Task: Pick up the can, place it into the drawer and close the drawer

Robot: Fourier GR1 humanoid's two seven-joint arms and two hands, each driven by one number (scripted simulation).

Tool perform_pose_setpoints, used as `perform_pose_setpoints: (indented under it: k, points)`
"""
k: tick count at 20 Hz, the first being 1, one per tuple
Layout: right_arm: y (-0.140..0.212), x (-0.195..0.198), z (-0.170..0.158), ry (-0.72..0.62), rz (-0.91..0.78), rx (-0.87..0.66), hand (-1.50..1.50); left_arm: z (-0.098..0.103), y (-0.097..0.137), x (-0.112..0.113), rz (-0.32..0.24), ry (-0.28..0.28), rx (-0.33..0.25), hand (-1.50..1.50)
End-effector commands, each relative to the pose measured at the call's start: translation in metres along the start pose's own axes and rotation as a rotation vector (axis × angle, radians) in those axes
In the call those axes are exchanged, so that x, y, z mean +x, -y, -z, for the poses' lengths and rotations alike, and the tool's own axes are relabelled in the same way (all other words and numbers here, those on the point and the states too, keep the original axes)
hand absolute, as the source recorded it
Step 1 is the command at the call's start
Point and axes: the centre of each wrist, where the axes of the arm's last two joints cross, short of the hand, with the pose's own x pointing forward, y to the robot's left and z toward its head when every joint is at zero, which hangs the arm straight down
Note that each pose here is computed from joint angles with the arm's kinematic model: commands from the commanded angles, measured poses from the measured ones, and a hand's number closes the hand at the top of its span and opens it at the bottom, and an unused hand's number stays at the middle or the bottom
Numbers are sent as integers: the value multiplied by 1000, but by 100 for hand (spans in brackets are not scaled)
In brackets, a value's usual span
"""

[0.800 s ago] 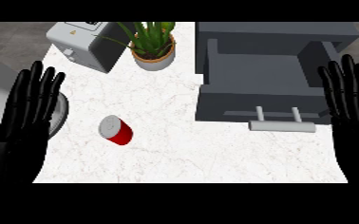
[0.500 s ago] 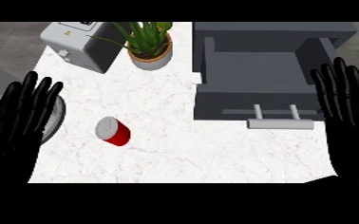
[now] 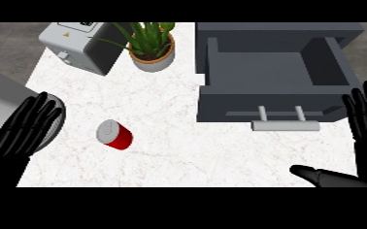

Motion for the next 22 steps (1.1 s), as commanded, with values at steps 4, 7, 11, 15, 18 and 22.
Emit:
perform_pose_setpoints:
  k: [4,7,11,15,18,22]
  points:
    - [27,-16,-21,-35,-5,-28,-150,-30,-23,19,-1,-25,-10,-150]
    - [53,15,-20,-11,-13,-21,-150,-32,-21,17,0,-42,-8,-150]
    - [58,4,-42,-34,3,-13,-150,-35,-37,39,-39,-59,14,-150]
    - [75,-4,-43,-37,-6,-15,-150,-40,-38,25,-139,-74,76,-150]
    - [87,5,-46,-19,4,-6,-150,-32,-27,30,-225,-96,58,-150]
    - [85,4,-48,-26,0,0,-150,-32,-35,40,-248,-122,40,-150]
